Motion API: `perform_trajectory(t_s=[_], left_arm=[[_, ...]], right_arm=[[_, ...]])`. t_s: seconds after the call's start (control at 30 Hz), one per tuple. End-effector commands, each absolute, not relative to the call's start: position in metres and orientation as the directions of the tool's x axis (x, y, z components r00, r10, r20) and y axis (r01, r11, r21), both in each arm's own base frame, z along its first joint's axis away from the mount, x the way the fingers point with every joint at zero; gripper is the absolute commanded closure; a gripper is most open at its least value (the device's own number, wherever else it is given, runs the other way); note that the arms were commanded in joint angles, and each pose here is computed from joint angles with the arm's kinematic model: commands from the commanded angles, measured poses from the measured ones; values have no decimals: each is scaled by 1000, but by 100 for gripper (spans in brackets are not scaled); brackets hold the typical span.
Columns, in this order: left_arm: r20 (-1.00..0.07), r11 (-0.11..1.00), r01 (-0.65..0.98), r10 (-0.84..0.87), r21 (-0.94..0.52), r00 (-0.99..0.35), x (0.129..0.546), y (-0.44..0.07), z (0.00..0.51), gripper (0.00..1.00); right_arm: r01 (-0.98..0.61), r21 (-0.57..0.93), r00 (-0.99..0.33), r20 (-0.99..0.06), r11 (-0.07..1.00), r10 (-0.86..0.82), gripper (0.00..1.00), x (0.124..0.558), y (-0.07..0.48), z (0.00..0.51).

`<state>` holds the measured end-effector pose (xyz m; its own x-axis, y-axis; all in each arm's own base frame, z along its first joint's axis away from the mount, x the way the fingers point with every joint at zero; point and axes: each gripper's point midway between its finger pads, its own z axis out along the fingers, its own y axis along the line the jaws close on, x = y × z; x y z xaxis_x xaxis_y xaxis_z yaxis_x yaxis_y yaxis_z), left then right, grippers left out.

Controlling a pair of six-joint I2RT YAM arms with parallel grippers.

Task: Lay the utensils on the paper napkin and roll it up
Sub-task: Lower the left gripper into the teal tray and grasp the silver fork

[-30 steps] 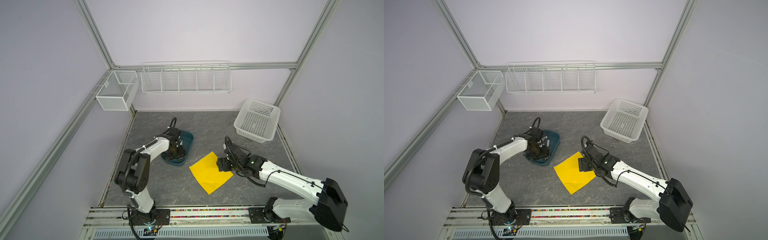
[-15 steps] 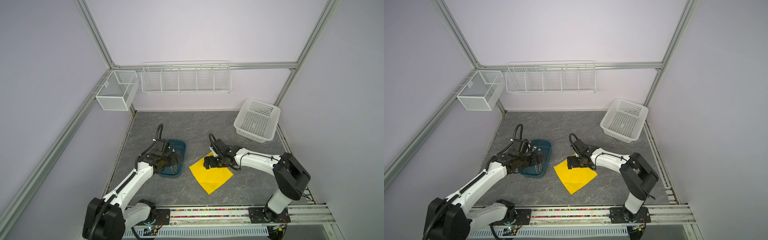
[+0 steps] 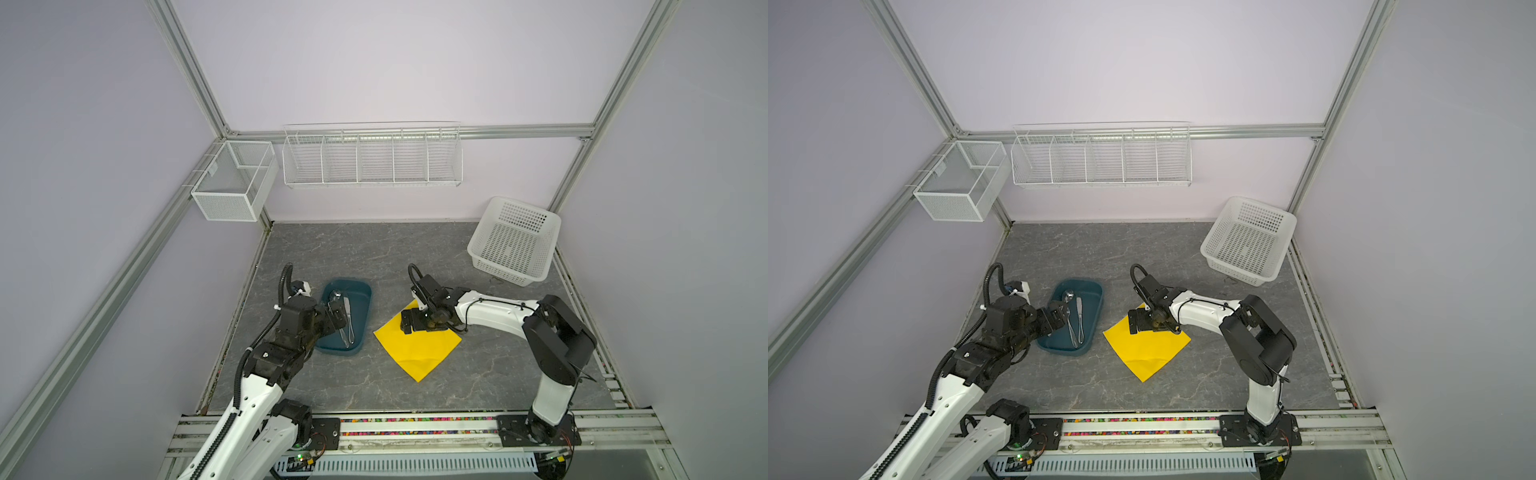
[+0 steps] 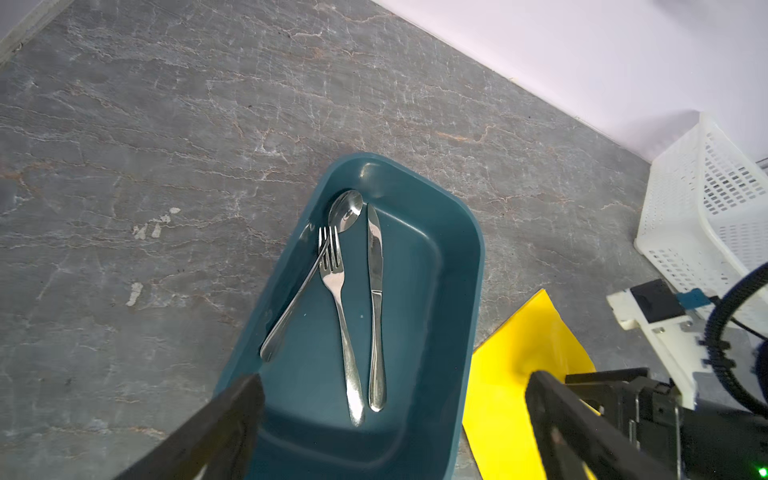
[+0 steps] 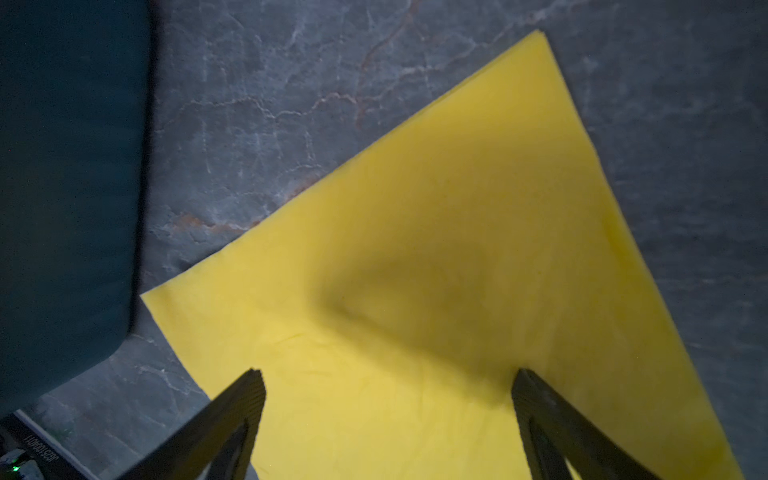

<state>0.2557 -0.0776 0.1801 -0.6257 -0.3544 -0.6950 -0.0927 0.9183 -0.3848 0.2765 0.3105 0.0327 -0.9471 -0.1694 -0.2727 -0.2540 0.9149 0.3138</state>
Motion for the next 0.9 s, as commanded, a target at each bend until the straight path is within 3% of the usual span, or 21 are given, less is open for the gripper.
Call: perform_trajectory(t_s=[0.0,0.13,0.33,0.5,0.67,0.73,0.87], left_arm=[[-677,926,-110,-341,-360,-653,260,-77,170,0],[-645,929,-139,-341,-344,-684,267,-79,160,2],[-621,936,-97,-299,-338,-724,277,-92,151,6],[-545,958,-139,-258,-251,-798,284,-88,128,18],[-460,966,-230,-259,-119,-849,289,-70,99,34],[-415,966,-229,-260,-123,-872,293,-74,89,42],[-327,968,-227,-250,-107,-911,298,-82,73,47]], right_arm=[[-257,148,-955,-193,955,-227,4,270,277,-5],[-236,83,-960,-176,968,-219,3,270,265,-7],[-318,186,-929,-256,930,-267,6,275,285,22],[-380,201,-863,-428,903,-268,11,299,299,100],[-462,209,-699,-684,862,-210,11,303,302,182],[-422,185,-660,-734,888,-161,11,306,286,204],[-407,138,-605,-781,903,-154,11,314,255,229]])
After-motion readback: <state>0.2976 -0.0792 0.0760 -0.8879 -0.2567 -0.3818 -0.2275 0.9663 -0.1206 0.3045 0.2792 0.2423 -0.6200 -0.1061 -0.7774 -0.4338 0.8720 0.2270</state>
